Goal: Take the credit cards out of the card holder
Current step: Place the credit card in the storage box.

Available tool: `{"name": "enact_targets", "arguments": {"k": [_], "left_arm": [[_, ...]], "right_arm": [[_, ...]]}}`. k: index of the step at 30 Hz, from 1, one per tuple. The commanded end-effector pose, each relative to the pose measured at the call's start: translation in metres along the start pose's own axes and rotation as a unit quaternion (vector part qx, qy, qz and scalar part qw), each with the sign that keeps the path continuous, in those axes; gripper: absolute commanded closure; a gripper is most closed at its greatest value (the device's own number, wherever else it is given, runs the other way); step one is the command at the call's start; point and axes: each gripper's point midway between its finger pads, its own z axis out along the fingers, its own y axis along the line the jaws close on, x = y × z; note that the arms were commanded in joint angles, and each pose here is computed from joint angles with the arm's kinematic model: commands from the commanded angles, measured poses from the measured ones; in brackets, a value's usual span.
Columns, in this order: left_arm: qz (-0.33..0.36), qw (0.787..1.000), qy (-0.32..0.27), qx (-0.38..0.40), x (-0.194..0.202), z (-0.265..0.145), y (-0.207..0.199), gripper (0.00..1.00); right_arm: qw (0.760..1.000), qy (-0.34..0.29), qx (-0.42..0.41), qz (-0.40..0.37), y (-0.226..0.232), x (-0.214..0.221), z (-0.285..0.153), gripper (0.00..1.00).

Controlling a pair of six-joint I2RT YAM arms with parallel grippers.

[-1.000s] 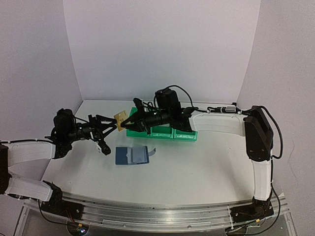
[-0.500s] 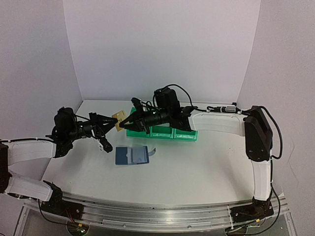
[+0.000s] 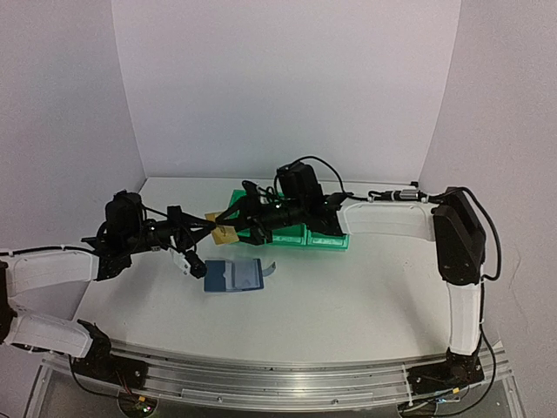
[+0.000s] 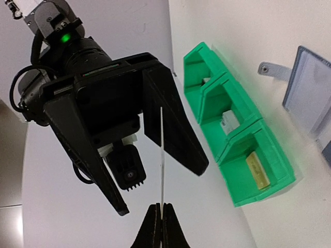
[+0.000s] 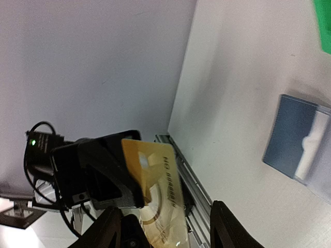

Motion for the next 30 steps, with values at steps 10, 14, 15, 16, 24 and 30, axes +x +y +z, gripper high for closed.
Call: {"name": "enact_targets", "arguments": {"k": [10, 14, 15, 16, 24, 30], "left_arm": [[-0.272, 0.924, 0.163, 0.212, 0.054, 0.089, -0.043, 1.0], [-0.353, 0.867, 0.244, 0.253, 0.086, 0.119, -0.064, 1.0], [-0.365, 0.853, 0.261, 0.266, 0.09, 0.124, -0.073, 1.0], [-0.374, 0.843, 0.272, 0.275, 0.094, 0.127, -0.081, 1.0], [-0.433, 0.796, 0.321, 0.278, 0.141, 0.155, -0.107, 1.0], [-0.414, 0.799, 0.343, 0.269, 0.16, 0.17, -0.118, 1.0]], "right_arm": [[0.939, -0.257, 0.227, 0.033, -0.077, -0.068, -0.197, 0.1], [0.92, -0.283, 0.27, 0.029, -0.09, -0.079, -0.232, 0.09], [0.916, -0.287, 0.278, 0.027, -0.093, -0.082, -0.24, 0.09], [0.914, -0.291, 0.282, 0.026, -0.094, -0.085, -0.246, 0.08], [0.911, -0.29, 0.293, 0.023, -0.107, -0.093, -0.263, 0.07], [0.909, -0.284, 0.303, 0.028, -0.12, -0.093, -0.261, 0.07]]}}
